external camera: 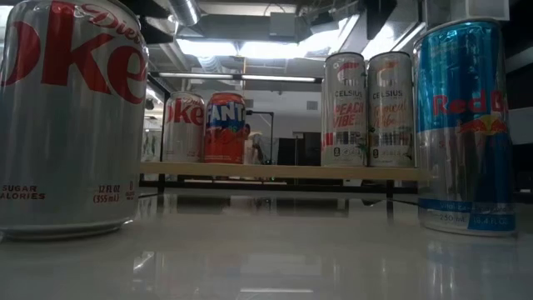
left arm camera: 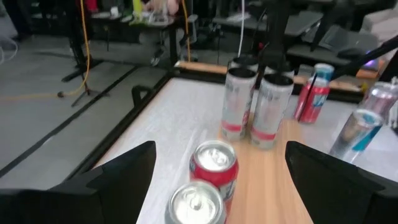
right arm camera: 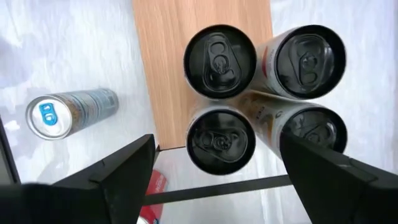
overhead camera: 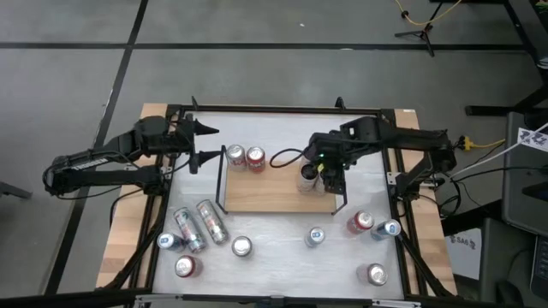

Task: Place canned beverage on shelf
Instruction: Put the left silver-red soda can on the shelf aligned with the other silver-red soda can

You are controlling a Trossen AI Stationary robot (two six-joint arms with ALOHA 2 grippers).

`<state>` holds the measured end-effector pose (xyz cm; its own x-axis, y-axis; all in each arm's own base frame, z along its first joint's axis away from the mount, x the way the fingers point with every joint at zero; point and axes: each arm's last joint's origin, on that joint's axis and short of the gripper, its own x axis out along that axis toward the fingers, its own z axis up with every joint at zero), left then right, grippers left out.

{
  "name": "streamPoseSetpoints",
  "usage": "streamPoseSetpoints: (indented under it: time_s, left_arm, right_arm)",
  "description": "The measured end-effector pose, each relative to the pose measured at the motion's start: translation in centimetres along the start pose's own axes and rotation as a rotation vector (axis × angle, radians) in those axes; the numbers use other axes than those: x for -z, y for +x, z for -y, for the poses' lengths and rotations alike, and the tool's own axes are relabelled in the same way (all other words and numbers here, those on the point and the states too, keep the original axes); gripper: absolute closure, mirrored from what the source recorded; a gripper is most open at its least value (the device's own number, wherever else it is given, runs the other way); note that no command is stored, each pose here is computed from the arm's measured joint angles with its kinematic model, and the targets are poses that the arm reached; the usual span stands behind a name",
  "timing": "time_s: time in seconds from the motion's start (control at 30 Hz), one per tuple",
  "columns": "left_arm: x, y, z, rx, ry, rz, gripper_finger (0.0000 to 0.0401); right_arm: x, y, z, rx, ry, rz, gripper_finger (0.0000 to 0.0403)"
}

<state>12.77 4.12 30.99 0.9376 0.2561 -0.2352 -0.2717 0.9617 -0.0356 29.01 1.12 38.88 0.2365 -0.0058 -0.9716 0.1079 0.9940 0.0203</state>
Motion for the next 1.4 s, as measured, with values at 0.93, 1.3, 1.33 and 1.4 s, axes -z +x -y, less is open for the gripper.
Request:
streamPoseSetpoints:
  time_s: [0.93, 1.3, 1.33, 1.4]
  left_arm:
    - [-4.1, 5.0, 3.3, 0.265, -0.080, 0.093, 0.0049]
    - [-6.4, 8.2, 8.2, 0.356, -0.106, -0.020, 0.0049]
    - [-6.6, 8.3, 8.8, 0.355, -0.111, -0.040, 0.0049]
    - [-7.0, 8.6, 10.0, 0.353, -0.104, -0.069, 0.0049]
  right_arm:
    - [4.6, -6.7, 1.2, 0.095, -0.049, 0.285, 0.0062]
    - [4.6, -6.7, 1.2, 0.100, -0.085, 0.289, 0.0062]
    - [4.6, -6.7, 1.2, 0.098, -0.085, 0.289, 0.0062]
    - [4.6, -6.7, 1.2, 0.097, -0.084, 0.290, 0.0062]
